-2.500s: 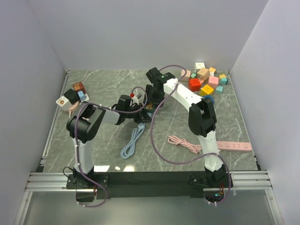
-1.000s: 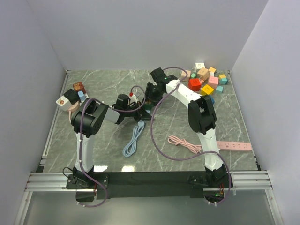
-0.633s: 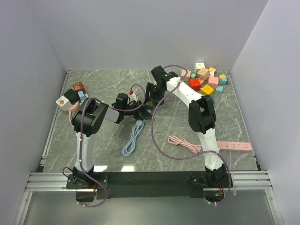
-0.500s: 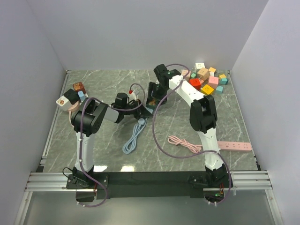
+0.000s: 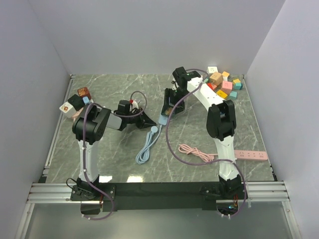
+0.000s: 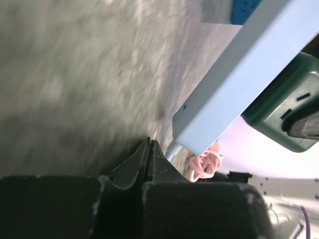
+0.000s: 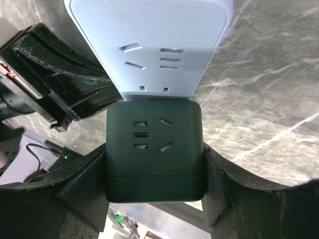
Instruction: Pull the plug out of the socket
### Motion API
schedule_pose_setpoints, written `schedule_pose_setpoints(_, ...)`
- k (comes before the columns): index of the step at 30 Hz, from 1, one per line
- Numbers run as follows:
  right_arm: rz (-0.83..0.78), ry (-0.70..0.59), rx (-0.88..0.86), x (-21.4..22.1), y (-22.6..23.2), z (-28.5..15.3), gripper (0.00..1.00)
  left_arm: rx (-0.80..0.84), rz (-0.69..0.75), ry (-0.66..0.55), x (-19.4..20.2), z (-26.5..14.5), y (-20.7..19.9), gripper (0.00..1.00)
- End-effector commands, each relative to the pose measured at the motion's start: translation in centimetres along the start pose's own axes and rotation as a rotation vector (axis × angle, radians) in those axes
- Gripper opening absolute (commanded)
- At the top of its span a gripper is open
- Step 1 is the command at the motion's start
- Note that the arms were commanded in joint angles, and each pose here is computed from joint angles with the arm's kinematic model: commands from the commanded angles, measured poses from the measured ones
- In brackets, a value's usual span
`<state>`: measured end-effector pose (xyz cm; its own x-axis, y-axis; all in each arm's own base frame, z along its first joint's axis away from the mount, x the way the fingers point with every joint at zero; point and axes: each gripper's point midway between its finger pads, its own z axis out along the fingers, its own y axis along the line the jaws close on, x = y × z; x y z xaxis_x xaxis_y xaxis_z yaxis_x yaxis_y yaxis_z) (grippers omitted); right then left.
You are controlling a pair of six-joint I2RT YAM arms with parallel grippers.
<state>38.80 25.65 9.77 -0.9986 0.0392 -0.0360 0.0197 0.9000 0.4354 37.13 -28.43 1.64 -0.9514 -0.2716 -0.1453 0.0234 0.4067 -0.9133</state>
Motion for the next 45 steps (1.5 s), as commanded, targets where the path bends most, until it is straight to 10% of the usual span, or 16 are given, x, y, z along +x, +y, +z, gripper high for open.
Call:
schedule_pose_setpoints(1, -0.056, -0.001, -0.068, 0.3, 1.8, -1.1, 0.00, -0.220, -0.040, -0.034, 1.2, -1.7, 3.3, 0.01)
schedule_pose_setpoints(4, -0.082, 0.023, -0.102, 0.3, 2.0, -0.5, 0.00, -0.198, 0.053, -0.108, -1.4, -3.3, -1.6, 0.12)
schedule_pose_setpoints(9, -0.120, 0.061, -0.179, 0.6, 2.8, 0.5, 0.00, -0.163, 0.175, -0.205, -5.7, -4.6, -6.9, 0.63)
schedule_pose_setpoints(13, -0.128, 0.055, -0.240, 0.3, 3.7, 0.7, 0.00, -0.154, 0.207, -0.203, -7.8, -3.7, -7.0, 0.75)
schedule_pose_setpoints(37, -0.187, 0.143, -0.428, 2.3, 6.8, 0.9, 0.00, -0.062, 0.529, -0.215, -10.1, -3.1, -11.8, 0.85)
schedule_pose_setpoints(45, -0.215, 0.132, -0.465, 2.3, 8.6, 0.4, 0.00, -0.139, 0.519, -0.084, -8.0, -0.2, -8.7, 0.70)
